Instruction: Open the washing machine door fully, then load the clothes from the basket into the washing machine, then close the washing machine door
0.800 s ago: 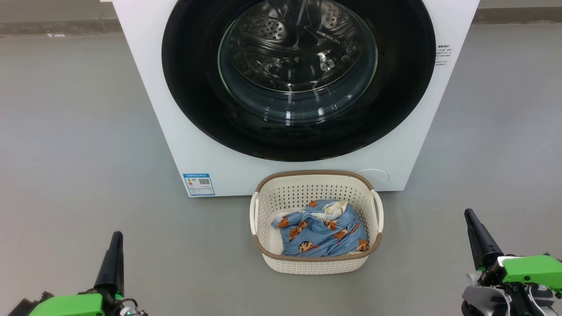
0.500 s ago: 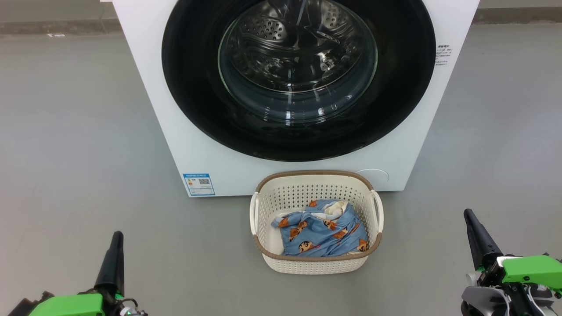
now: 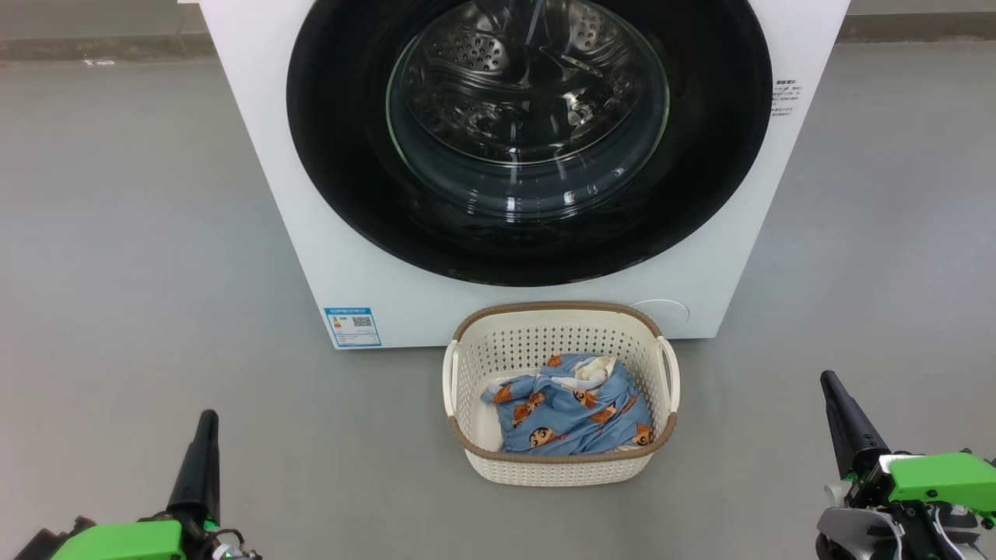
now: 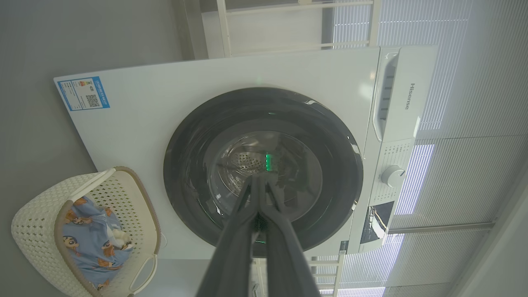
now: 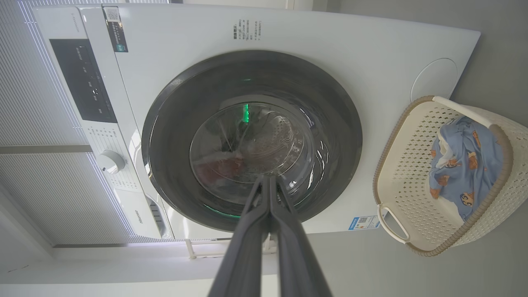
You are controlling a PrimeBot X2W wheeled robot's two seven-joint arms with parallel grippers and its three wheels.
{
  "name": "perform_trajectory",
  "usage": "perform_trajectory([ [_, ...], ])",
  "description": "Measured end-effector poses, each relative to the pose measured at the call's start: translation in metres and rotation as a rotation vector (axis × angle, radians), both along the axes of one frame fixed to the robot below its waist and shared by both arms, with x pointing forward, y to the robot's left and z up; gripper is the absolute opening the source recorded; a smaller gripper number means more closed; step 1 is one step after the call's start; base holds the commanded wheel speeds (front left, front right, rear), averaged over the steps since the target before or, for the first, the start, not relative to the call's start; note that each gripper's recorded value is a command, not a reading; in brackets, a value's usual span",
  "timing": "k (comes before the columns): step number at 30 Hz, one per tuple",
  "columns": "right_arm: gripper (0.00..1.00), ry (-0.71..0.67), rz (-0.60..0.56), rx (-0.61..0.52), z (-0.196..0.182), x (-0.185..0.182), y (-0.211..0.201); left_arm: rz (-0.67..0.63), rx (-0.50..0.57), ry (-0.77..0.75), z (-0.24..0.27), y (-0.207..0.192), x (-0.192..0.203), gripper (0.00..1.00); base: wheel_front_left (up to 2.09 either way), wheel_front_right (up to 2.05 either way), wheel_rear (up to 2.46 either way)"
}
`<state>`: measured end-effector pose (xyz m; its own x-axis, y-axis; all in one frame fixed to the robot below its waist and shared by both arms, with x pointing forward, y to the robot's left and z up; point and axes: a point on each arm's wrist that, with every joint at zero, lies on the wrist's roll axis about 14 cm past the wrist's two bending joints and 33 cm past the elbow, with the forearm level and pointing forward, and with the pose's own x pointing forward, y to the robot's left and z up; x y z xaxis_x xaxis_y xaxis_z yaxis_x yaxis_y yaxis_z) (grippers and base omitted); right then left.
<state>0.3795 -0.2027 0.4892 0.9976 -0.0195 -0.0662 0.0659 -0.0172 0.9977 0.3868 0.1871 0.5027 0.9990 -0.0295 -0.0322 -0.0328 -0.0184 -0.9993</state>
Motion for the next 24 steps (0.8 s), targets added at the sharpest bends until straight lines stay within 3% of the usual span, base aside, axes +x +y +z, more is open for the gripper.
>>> perform_trajectory([
  [24,0.0,0.0,0.001,0.003,0.0001,0.0,0.0005,0.001,0.0,0.0,0.0,0.0003,0.0,0.0,0.0,0.0,0.0],
])
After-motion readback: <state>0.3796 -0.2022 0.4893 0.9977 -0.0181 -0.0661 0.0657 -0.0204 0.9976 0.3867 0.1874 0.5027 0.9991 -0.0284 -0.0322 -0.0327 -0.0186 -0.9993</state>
